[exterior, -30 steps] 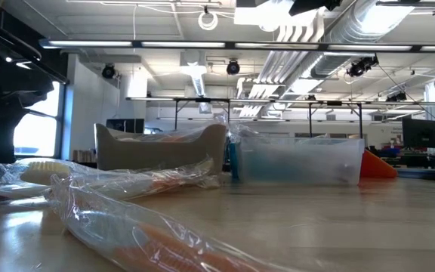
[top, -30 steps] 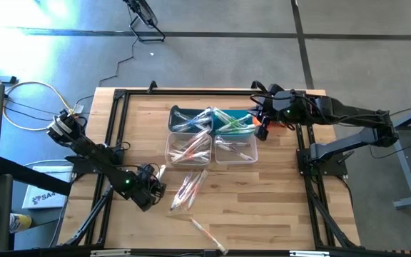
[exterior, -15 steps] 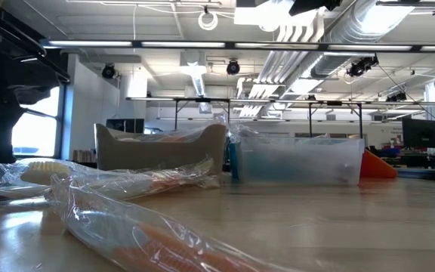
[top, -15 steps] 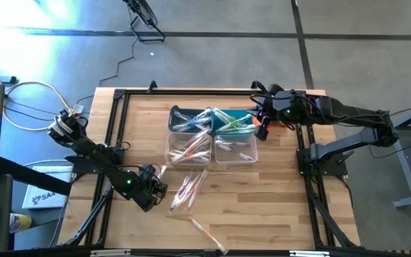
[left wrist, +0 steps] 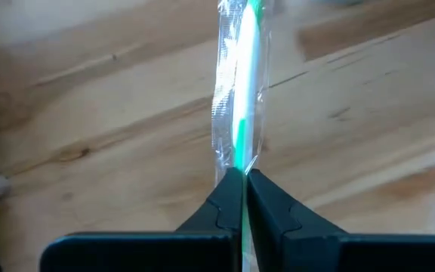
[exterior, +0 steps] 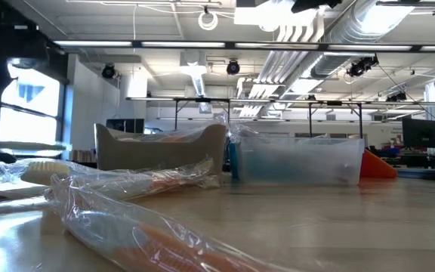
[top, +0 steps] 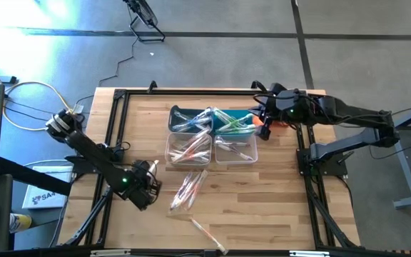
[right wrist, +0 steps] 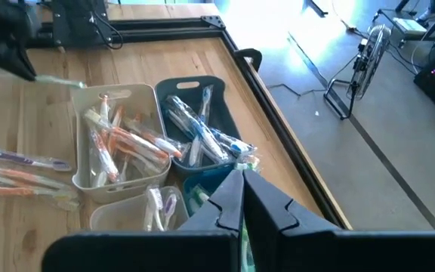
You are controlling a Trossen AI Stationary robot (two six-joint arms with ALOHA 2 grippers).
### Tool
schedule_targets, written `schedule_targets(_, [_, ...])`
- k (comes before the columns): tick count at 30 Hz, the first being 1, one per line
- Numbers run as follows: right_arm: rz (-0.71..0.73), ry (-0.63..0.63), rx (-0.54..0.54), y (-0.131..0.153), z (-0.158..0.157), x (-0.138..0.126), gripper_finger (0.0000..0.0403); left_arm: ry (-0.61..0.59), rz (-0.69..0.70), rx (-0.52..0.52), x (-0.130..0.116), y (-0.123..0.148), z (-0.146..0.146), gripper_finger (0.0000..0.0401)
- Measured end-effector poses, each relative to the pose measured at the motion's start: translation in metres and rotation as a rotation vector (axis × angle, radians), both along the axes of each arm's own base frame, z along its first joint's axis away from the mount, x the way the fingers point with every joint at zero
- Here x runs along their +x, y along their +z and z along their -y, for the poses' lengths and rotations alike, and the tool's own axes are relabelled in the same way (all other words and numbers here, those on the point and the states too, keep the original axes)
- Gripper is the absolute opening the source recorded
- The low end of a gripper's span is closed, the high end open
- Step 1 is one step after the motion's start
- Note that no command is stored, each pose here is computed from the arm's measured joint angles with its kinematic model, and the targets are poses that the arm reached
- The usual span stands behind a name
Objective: Pick & Place Toothbrushes
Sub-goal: Put the green toothbrush into the blue bin
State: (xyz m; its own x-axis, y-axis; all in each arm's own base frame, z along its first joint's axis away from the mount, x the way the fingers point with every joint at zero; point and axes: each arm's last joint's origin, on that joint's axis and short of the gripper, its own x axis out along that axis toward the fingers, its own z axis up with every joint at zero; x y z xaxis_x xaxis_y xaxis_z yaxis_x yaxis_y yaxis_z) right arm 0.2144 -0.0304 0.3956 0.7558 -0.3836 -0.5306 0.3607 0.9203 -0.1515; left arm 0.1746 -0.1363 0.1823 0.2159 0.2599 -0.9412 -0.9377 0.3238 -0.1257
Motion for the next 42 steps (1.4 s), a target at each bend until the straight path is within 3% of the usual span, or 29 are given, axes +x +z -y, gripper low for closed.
schedule_targets(10, [-0.006, 0.005, 0.001, 0.002, -0.001, -0.008, 0.0003, -0.04, 0.223, 0.118, -0.016, 0.052, -0.022, 0.0001])
schedule_targets(21, [0.002, 0.005, 0.006, 0.003, -0.001, -0.009, 0.0003, -0.107, 0.531, 0.338, -0.029, 0.089, -0.042, 0.0001])
schedule_targets(33, [0.12, 0.05, 0.026, 0.012, -0.002, -0.003, 0.0003, -0.204, 0.714, 0.568, -0.022, 0.114, -0.041, 0.0001])
schedule_targets(42, [0.237, 0.142, 0.058, 0.02, -0.004, 0.007, 0.0003, -0.279, 0.756, 0.621, 0.002, 0.133, -0.047, 0.0001])
